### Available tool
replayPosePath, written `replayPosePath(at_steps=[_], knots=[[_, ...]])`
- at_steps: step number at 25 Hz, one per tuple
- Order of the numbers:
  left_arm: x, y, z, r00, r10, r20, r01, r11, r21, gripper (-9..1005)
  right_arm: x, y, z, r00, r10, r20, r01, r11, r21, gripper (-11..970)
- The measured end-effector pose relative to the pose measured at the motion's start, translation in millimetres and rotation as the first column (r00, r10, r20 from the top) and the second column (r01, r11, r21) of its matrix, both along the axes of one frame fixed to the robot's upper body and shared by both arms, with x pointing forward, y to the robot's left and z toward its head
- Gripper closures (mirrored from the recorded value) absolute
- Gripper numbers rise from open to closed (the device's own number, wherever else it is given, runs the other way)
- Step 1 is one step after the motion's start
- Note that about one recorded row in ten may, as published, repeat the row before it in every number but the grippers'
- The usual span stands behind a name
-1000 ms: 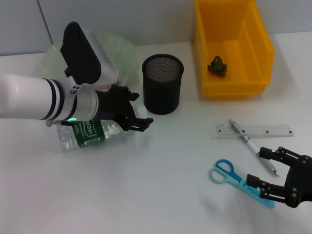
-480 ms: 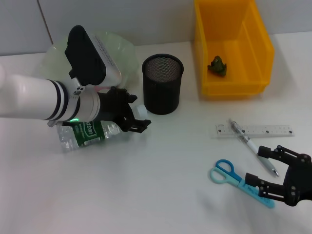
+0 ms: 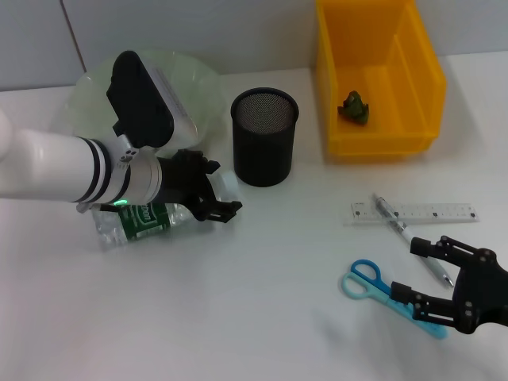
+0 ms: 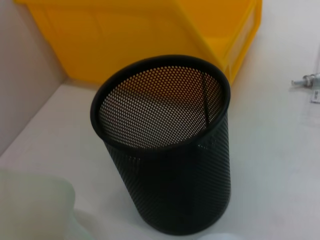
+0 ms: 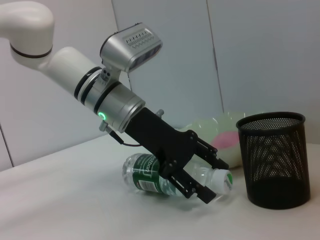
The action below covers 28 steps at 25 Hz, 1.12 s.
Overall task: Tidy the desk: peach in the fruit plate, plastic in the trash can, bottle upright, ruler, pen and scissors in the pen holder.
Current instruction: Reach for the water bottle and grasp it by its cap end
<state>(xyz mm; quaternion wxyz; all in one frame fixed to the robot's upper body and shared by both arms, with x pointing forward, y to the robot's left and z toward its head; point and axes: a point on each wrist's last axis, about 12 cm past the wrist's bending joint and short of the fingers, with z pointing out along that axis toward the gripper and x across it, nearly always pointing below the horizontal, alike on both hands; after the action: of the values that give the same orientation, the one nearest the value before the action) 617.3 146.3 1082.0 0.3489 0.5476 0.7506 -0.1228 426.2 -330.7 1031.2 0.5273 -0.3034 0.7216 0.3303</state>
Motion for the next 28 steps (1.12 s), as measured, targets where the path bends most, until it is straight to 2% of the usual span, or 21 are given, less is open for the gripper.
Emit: replayPosePath(at_steps=[12, 14, 20, 25, 28], knots=[[-6.8, -7.1, -7.1, 0.998, -0.061, 0.022, 0.059, 0.997, 0.056, 210, 1.4, 0.8, 0.5, 1.0, 0.002, -0.009, -0.002, 1.0, 0.007, 139], [-6.8, -7.7, -6.9, 0.998, -0.063, 0.023, 0.062, 0.996, 0.058, 392, 2.0, 1.1, 0.8, 1.0, 0.004, -0.008, -0.004, 1.0, 0.007, 139], [-7.0, -8.0, -5.5, 0.997, -0.067, 0.029, 0.066, 0.996, 0.057, 631, 2.5, 1.3, 1.0, 1.0, 0.005, -0.008, -0.005, 1.0, 0.009, 139], [-7.6, -7.8, -4.3, 0.996, -0.081, 0.03, 0.079, 0.994, 0.071, 785, 4.7, 2.5, 1.6, 1.0, 0.011, -0.012, -0.011, 1.0, 0.011, 139], [-11.7, -8.7, -2.3, 0.993, -0.118, 0.029, 0.115, 0.99, 0.087, 822, 4.8, 2.9, 1.3, 1.0, 0.016, -0.015, -0.015, 1.0, 0.008, 139]])
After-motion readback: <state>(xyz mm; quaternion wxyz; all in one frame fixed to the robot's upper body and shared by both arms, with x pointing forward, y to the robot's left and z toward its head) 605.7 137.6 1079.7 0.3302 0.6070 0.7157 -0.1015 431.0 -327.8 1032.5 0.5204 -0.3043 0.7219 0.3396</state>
